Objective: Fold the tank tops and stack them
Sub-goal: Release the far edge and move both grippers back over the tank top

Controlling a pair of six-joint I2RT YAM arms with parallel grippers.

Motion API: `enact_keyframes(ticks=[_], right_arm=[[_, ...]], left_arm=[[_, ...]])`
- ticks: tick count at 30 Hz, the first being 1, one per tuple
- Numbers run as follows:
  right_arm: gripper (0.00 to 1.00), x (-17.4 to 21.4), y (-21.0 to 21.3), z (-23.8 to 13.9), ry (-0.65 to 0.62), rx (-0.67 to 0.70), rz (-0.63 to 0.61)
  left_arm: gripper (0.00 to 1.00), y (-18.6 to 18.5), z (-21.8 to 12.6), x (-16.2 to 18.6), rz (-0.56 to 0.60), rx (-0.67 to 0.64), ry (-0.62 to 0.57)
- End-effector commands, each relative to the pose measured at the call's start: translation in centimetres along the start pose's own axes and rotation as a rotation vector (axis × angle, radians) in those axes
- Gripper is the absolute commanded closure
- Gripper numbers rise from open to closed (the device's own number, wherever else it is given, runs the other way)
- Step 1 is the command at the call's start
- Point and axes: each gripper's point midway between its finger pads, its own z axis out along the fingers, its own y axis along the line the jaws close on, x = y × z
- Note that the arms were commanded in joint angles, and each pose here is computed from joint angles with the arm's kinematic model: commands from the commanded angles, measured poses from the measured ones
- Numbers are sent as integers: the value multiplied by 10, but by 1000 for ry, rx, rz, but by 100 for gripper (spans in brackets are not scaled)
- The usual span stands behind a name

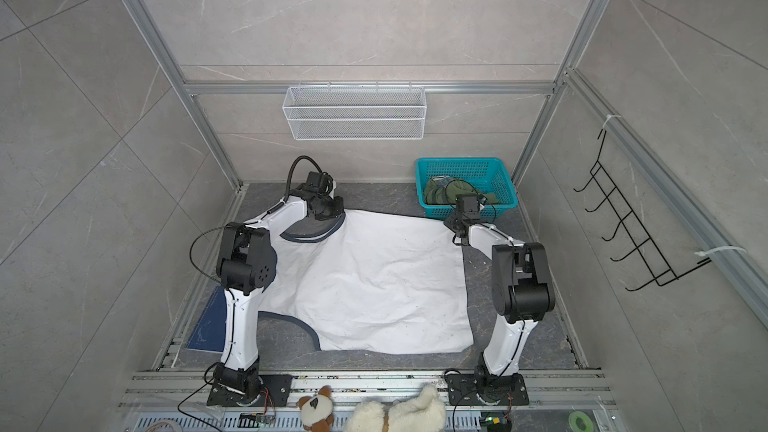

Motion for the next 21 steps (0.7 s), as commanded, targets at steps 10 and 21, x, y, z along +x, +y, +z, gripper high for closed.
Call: enact_keyframes(ticks=[10,21], right_arm=[[40,-22,16,-30,-26,-33,-106],[33,74,3,-97,198,-82,-237]], left_arm=[[43,0,-22,7,14,-114,99],[26,-40,-83,79,-1,-118,91]])
